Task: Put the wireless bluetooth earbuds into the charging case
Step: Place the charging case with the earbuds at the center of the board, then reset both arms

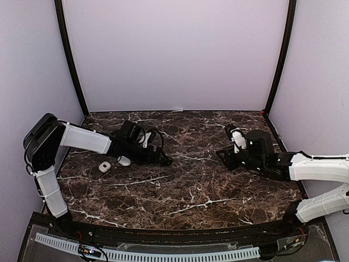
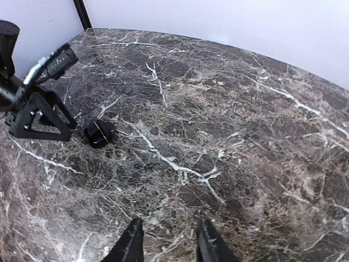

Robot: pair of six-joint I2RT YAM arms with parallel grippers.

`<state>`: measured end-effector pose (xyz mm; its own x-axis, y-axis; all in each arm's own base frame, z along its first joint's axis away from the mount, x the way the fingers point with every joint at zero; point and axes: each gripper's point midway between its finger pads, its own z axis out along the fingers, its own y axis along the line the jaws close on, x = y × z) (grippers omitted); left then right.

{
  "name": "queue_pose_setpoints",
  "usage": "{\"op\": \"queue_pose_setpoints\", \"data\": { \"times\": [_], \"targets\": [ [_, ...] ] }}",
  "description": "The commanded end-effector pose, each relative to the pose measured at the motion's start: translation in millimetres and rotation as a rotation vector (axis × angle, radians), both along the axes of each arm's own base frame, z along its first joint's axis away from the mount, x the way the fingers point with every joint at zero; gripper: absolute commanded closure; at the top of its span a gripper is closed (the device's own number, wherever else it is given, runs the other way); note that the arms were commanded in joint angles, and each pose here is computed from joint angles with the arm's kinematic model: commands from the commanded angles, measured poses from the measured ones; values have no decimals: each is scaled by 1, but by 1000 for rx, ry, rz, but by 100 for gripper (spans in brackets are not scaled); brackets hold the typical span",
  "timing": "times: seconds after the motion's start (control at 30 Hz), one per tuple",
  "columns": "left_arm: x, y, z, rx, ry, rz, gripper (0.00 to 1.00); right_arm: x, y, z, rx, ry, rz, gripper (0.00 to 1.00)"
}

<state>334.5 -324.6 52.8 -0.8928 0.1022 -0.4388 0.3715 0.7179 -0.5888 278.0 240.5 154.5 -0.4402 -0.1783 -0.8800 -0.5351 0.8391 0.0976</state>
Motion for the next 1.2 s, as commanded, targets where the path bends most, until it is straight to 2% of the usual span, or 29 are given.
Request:
{"op": "queue_pose_setpoints", "data": {
  "times": [0.0, 0.03, 0.1, 0.17, 0.2, 0.43, 0.57, 0.7, 0.8, 0.9, 1.03, 1.17],
  "targets": [
    [0, 28, 36, 74, -101, 64, 3, 10, -9, 20, -2, -61, -32, 61],
    [1, 34, 43, 82, -128, 76, 3, 12, -13, 23, -6, -70, -47, 54],
    [3, 47, 57, 96, -187, 111, 3, 17, -26, 32, -11, -104, -92, 24],
    [11, 71, 67, 105, -226, 174, 4, 22, -44, 45, -12, -155, -156, 4],
    [15, 84, 73, 109, -250, 207, 4, 24, -52, 52, -10, -179, -178, 1],
    [21, 157, 119, 126, -473, 424, 3, 32, -99, 80, 18, -297, -343, 0],
    [20, 194, 141, 224, -652, 527, 3, 31, -124, 88, 63, -415, -471, 1],
    [11, 224, 174, 294, -919, 608, 2, 24, -131, 87, 66, -553, -463, 5],
    [1, 254, 186, 334, -1043, 722, 1, 17, -130, 83, 16, -664, -383, 7],
    [0, 267, 180, 385, -1114, 716, 1, 24, -149, 78, 30, -681, -397, 8],
    [6, 284, 159, 485, -1125, 703, 1, 36, -165, 58, 17, -629, -400, 8],
    [8, 297, 139, 436, -1144, 713, 1, 44, -177, 36, -16, -594, -427, 9]
  ]
}}
